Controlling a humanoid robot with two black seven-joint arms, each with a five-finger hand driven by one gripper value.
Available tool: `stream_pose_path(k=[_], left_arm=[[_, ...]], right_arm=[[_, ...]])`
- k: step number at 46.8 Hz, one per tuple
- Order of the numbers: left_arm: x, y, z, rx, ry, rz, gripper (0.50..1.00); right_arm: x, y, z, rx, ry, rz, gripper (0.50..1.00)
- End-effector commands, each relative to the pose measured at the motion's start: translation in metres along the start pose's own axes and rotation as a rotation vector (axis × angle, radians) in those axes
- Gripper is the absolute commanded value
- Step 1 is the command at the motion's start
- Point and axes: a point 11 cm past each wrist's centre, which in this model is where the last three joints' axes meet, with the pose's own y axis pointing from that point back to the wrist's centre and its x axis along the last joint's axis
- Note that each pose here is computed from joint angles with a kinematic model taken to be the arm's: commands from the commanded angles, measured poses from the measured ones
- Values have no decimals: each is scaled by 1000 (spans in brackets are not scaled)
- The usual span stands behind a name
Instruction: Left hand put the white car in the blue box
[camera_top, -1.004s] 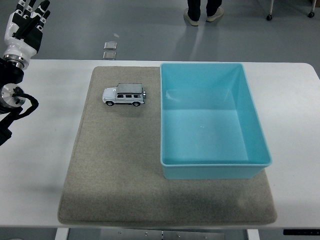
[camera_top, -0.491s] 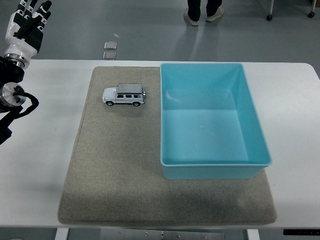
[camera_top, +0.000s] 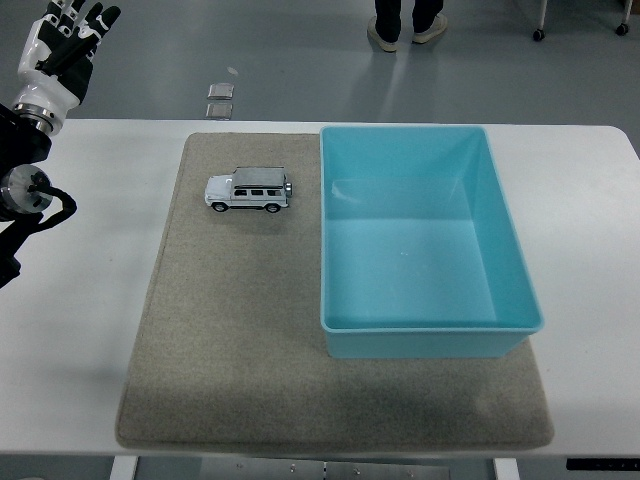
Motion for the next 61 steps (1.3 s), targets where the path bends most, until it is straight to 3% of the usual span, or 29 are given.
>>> stream_pose_path(k=[1, 13, 25, 38, 45, 53, 61], left_arm=[[0, -1, 5, -7, -18, -8, 999], [-3, -4, 27, 8, -272, -133, 1000], [-51, 6, 37, 82, -482, -395, 1000], [-93, 22, 4, 163, -732, -534, 1000], [-111, 32, 2, 182, -833, -618, 996], [-104, 38, -13, 244, -1096, -675, 994], [-99, 40, -18, 301, -1178, -675, 994]], right_arm=[[0, 0, 0, 0, 0, 0, 936], [0, 0, 0, 0, 0, 0, 936], [0, 0, 0, 0, 0, 0, 936], [0, 0, 0, 0, 1, 0, 936], [0, 0, 0, 0, 1, 0, 936], [0, 0, 0, 0, 1, 0, 936], [0, 0, 0, 0, 1, 0, 936]])
